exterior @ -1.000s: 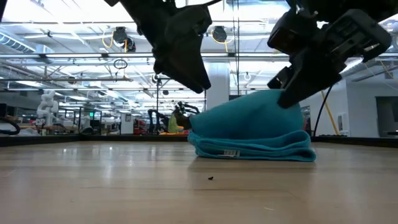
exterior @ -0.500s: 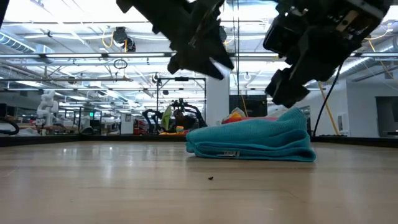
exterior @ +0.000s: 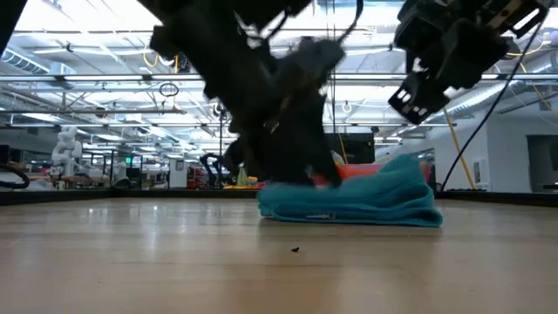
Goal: Fold microfiber towels
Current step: Fold the blue microfiber cloth
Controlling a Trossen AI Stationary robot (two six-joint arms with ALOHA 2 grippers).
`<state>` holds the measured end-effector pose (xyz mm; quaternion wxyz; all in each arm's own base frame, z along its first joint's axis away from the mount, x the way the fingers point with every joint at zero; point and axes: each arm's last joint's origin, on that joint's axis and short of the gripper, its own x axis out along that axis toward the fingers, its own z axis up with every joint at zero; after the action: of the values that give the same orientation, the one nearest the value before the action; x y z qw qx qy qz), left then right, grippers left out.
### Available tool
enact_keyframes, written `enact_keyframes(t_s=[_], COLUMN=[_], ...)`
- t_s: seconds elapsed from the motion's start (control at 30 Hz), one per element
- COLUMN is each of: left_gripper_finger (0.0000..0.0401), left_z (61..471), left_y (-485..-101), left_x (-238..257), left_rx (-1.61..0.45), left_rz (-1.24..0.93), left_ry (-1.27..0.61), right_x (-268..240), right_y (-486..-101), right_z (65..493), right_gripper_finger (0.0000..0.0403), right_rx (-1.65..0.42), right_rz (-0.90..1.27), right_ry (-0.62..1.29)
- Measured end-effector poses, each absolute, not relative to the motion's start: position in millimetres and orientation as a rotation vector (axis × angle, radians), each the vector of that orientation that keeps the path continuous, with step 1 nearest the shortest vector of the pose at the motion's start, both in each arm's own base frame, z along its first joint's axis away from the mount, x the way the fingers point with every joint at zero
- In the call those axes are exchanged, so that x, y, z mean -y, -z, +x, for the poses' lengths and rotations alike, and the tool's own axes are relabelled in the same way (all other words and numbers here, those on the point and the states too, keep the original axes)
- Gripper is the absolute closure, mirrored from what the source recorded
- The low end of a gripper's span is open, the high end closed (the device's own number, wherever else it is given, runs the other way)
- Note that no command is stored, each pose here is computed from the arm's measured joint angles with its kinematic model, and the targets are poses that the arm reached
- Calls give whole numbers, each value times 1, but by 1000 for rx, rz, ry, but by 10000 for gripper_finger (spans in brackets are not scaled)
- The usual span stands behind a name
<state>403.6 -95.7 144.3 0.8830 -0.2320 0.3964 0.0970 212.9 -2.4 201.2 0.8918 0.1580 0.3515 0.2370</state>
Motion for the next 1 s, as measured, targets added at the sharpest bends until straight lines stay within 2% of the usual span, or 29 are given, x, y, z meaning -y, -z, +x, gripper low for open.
enact_keyframes(t_s=[0.1, 0.23, 0.53, 0.67, 0.87, 1.0], left_gripper_finger=[227, 227, 226, 226, 226, 226], left_z=[406, 409, 394, 382, 380, 379], left_y=[-137, -149, -216, -225, -224, -219], left_x=[93, 86, 46, 16, -17, -32], left_rx=[-835, -799, -690, -745, -823, -838], left_rz=[-554, -636, -705, -653, -533, -487], left_ry=[-221, -192, -234, -299, -113, -88], right_x=[5, 8, 0, -13, -37, -44], right_y=[-209, -212, -180, -157, -123, -94], right_z=[202, 198, 216, 227, 243, 243], right_gripper_finger=[254, 263, 296, 322, 373, 399], right_rx=[-718, -665, -462, -502, -565, -701], right_rz=[288, 260, 366, 375, 388, 401], right_ry=[-488, -433, -416, -413, -335, -267])
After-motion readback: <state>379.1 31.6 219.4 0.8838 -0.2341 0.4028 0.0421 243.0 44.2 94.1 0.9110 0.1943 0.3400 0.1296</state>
